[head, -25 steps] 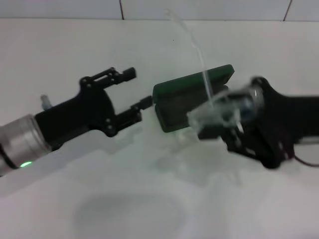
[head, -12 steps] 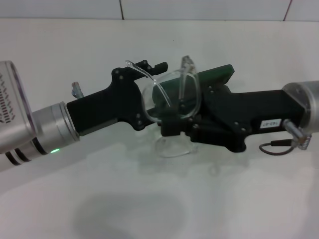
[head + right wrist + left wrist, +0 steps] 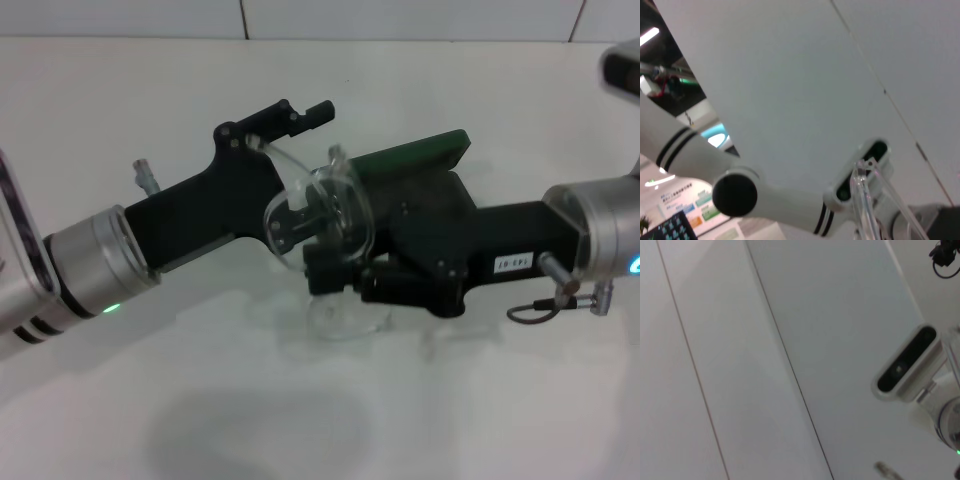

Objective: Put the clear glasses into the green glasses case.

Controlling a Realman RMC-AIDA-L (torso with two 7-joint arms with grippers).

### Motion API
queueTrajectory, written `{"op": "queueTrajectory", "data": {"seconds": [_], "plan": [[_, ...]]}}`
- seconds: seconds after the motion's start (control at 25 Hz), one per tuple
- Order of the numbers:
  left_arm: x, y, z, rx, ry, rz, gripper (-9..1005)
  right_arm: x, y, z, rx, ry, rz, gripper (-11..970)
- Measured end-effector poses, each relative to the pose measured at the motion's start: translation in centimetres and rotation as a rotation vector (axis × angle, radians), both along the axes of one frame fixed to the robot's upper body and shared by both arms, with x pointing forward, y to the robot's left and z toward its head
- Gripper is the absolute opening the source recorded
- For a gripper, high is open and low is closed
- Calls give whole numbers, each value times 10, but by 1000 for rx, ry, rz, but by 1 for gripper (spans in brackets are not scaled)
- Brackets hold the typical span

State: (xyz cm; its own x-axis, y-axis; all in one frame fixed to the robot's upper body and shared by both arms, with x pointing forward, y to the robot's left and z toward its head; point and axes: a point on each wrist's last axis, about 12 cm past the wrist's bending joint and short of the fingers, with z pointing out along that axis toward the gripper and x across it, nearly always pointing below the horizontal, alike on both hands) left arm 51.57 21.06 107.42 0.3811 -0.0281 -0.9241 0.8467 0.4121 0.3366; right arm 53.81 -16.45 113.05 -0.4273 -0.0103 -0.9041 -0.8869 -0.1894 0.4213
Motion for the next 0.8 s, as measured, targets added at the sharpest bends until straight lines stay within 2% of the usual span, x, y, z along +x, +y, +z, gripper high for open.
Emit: {"op": "queueTrajectory", "data": {"seconds": [0.2, 0.8], "plan": [[0, -3, 1, -15, -11, 3, 637, -1, 2, -5, -50, -8, 14, 124], [-1, 2, 1, -36, -18, 27, 637, 5, -3, -15, -144, -52, -46, 123]]}}
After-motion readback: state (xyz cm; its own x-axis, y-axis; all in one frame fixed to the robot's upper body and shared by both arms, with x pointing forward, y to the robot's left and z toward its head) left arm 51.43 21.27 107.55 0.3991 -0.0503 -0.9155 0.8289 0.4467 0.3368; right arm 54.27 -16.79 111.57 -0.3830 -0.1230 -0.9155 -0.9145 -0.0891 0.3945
